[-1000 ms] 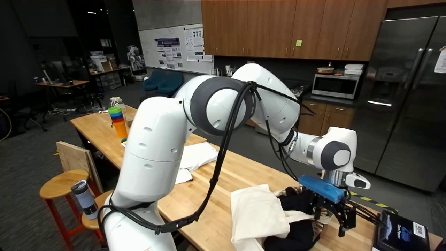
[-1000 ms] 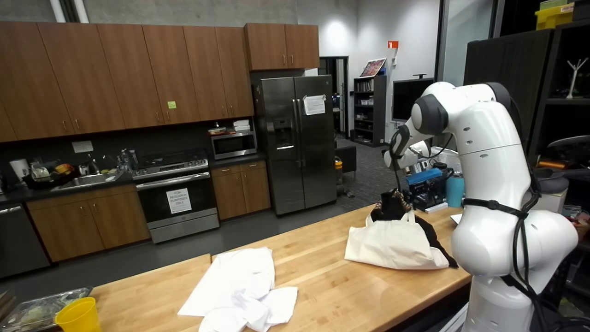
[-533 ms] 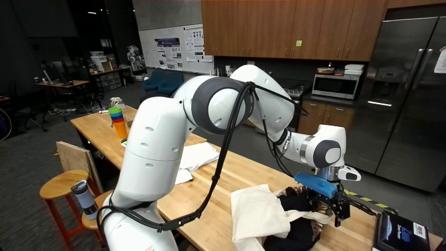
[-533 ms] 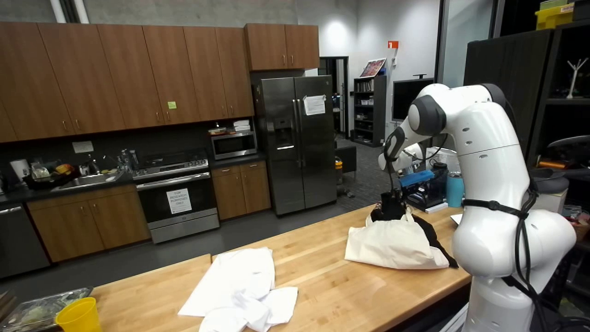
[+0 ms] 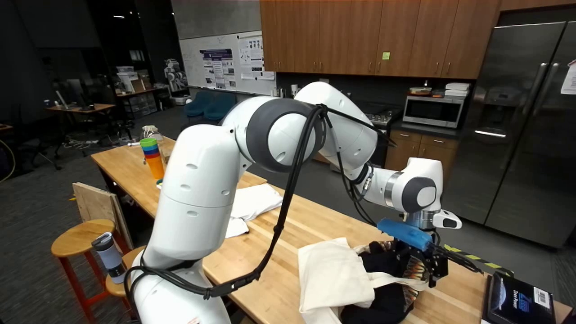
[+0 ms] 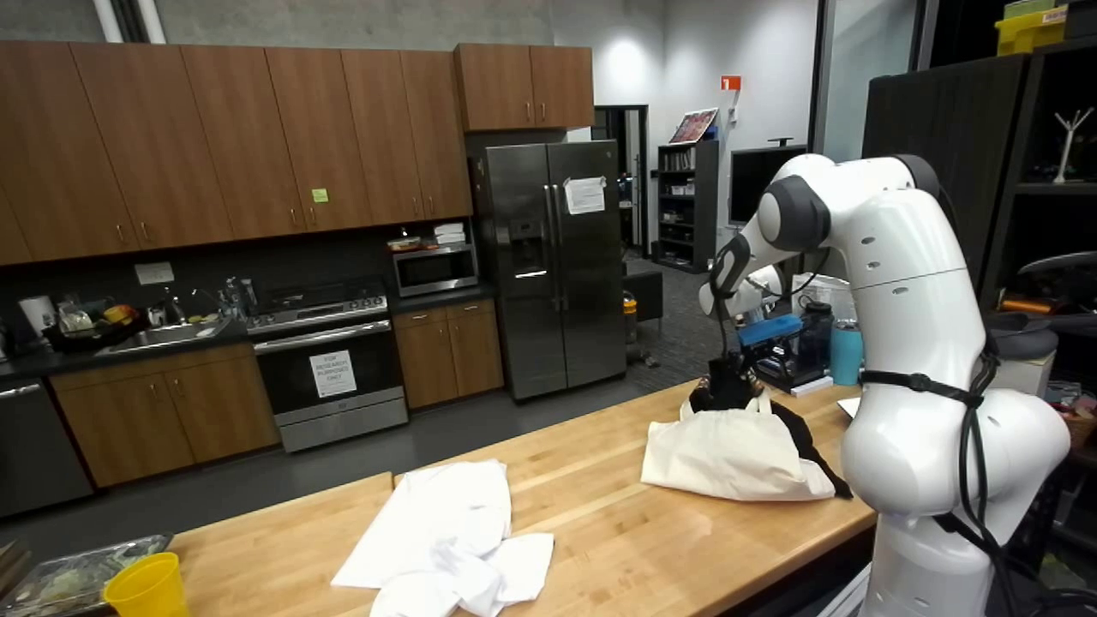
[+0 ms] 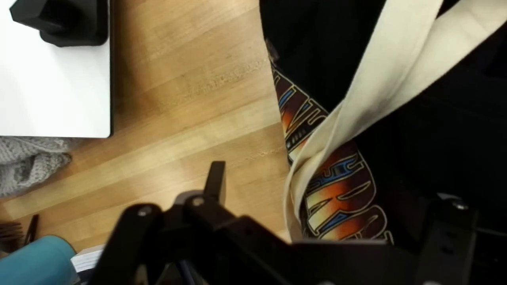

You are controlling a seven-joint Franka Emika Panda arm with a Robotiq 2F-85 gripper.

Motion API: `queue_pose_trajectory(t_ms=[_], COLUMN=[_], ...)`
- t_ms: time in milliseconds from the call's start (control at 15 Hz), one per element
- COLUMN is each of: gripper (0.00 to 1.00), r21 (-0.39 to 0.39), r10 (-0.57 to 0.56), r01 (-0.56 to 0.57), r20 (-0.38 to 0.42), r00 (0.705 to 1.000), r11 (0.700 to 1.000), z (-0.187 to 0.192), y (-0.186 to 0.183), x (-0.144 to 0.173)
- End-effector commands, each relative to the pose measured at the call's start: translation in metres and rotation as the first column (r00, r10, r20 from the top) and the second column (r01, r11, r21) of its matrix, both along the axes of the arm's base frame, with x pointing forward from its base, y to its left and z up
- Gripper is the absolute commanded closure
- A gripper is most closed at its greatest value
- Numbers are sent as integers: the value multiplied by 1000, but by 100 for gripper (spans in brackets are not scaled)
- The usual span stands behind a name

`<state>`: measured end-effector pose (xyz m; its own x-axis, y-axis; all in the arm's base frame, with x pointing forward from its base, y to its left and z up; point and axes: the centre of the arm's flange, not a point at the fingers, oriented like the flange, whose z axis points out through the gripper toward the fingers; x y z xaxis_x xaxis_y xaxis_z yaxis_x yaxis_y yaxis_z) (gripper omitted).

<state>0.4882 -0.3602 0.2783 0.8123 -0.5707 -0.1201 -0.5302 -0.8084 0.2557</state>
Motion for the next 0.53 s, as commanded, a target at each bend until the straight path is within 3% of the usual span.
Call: queue_pose_trajectory(t_ms=[0,267,467], gripper=[0,0,0], r21=[12,31,15], r10=[4,6,10], r01=[-4,-4,-9], r20=[-32,-78,-64], r00=[999,997,998], r11=[1000,1000,1000], z=[8,-2,-7], y=[8,6,4], x=[-6,-17,-19])
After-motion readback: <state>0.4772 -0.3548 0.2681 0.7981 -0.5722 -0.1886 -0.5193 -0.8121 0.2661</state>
